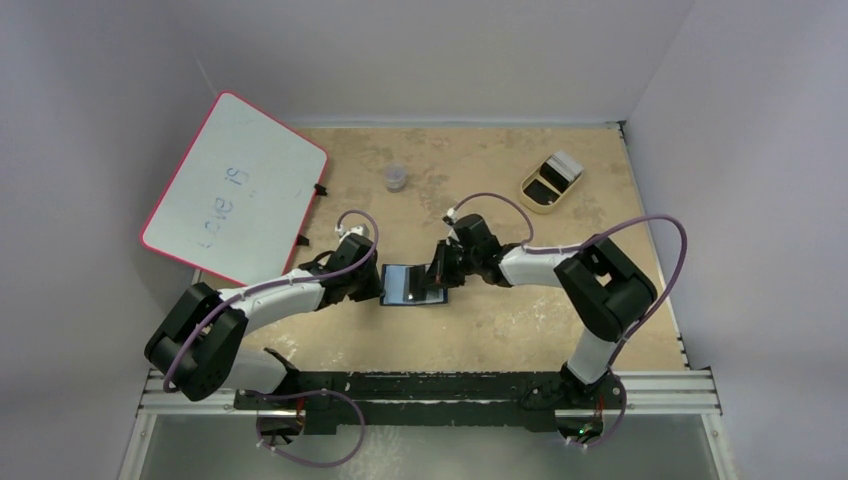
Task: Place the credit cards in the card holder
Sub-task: Insert the credit card into the card holder.
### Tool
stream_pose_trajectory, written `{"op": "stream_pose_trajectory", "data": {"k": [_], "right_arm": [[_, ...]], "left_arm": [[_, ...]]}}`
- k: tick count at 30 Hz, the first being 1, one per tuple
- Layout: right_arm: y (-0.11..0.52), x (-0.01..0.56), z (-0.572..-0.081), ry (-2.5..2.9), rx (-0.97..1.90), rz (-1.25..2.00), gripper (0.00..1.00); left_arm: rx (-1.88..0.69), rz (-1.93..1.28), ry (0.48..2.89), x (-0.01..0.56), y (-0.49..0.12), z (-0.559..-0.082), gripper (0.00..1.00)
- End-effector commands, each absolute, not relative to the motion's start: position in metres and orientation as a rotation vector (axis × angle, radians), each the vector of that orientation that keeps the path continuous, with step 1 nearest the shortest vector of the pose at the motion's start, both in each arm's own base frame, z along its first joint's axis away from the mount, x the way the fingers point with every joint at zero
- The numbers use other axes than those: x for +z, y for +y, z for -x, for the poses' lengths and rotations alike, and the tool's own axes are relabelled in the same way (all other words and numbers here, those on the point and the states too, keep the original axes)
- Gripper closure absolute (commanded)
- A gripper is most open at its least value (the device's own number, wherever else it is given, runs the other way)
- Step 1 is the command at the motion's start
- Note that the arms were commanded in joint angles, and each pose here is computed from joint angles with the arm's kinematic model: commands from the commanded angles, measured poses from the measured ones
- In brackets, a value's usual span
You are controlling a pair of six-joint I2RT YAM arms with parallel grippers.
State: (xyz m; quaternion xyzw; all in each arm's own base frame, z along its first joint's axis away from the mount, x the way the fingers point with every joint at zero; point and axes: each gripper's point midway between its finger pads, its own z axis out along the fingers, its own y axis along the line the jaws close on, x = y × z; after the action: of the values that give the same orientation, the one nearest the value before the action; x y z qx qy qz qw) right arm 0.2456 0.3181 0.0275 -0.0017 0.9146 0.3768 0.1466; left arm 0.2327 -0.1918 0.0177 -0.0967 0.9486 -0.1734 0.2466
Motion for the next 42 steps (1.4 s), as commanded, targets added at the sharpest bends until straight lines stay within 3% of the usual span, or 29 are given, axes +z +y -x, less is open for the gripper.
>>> {"op": "stream_pose_trajectory", "data": {"k": [1, 7, 16, 22, 42], "right_arm": [[0.313, 0.017, -0.245, 2.680, 0.999, 0.053, 1.00], [0.320, 0.018, -0.250, 2.685, 0.992, 0.101, 0.97], [0.299, 0.038, -0.263, 2.661, 0.783, 0.103, 0.74], [0.300, 0.040, -0.272, 2.635, 0.758, 0.101, 0.63], [0.358, 0.049, -0.248, 2.561, 1.041, 0.282, 0.67]], "left_arm": [[-0.484, 0.288, 2.594, 0.014, -0.190, -0.228, 0.85], [-0.529, 0.301, 2.589, 0.018, -0.195, -0.228, 0.85], [-0.568, 0.323, 2.581, 0.020, -0.198, -0.226, 0.85], [-0.602, 0.328, 2.570, 0.024, -0.203, -0.228, 0.85], [-0.610, 0.320, 2.573, 0.021, -0.206, -0.231, 0.85]]}}
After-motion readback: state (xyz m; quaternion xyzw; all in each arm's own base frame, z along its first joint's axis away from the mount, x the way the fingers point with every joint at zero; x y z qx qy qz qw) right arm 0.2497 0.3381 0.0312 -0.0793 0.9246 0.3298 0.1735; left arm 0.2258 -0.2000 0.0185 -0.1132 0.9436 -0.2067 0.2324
